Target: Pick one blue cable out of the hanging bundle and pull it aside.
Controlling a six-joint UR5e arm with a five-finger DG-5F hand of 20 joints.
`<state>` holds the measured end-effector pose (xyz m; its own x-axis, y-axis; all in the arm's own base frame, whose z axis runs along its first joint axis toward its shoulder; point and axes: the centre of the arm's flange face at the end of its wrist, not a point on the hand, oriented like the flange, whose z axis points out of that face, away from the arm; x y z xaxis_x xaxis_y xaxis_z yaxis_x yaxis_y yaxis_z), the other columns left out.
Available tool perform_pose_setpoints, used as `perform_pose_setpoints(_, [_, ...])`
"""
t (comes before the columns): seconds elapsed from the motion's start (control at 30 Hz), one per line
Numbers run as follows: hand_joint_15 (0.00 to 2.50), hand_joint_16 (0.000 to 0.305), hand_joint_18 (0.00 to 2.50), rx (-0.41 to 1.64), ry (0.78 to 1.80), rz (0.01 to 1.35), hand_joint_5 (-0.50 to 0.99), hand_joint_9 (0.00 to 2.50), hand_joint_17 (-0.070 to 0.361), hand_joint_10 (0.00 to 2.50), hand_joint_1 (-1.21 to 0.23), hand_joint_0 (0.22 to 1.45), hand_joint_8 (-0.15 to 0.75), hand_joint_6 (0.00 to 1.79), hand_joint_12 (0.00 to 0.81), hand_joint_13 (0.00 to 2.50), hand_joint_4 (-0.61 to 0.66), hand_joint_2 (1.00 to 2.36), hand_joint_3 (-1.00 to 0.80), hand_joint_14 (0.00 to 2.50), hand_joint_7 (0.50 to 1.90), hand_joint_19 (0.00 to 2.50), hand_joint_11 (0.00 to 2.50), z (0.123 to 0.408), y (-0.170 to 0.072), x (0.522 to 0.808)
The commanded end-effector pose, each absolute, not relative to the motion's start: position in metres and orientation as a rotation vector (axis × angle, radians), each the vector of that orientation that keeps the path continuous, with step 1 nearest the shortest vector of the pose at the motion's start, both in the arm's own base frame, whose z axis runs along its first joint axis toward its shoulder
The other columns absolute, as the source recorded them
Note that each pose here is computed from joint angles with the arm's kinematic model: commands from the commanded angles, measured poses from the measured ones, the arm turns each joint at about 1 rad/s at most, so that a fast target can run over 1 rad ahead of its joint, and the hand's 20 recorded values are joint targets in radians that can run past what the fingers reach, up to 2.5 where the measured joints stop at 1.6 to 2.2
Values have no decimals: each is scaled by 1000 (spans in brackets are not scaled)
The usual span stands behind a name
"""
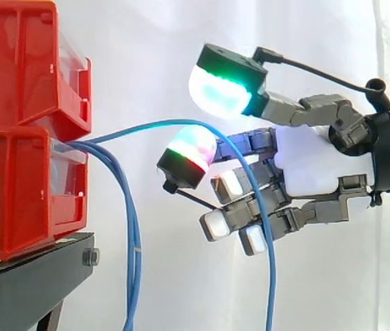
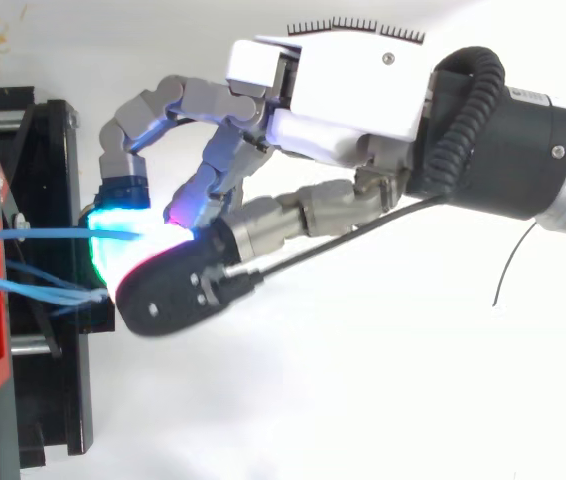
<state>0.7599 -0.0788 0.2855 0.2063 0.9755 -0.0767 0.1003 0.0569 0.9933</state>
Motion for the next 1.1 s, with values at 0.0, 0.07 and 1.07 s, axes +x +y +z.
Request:
perform_pose_setpoints(0.0, [651, 52, 985, 1319, 1152, 960, -102, 1246, 118, 17, -466, 465, 328, 899, 382, 994, 42, 1000, -500, 20, 1045, 755, 587, 286, -79, 760])
perform_pose_setpoints(0.07, [648, 50, 967, 1319, 1155, 960, -101, 1244, 113, 16, -422, 491, 322, 893, 376, 989, 40, 1000, -500, 20, 1057, 771, 588, 285, -79, 760])
perform_pose_setpoints(1.07, [648, 44, 909, 1319, 1157, 956, -97, 1185, 98, 19, -865, 602, 320, 915, 340, 934, 133, 1030, -29, 24, 1192, 749, 617, 284, -81, 760])
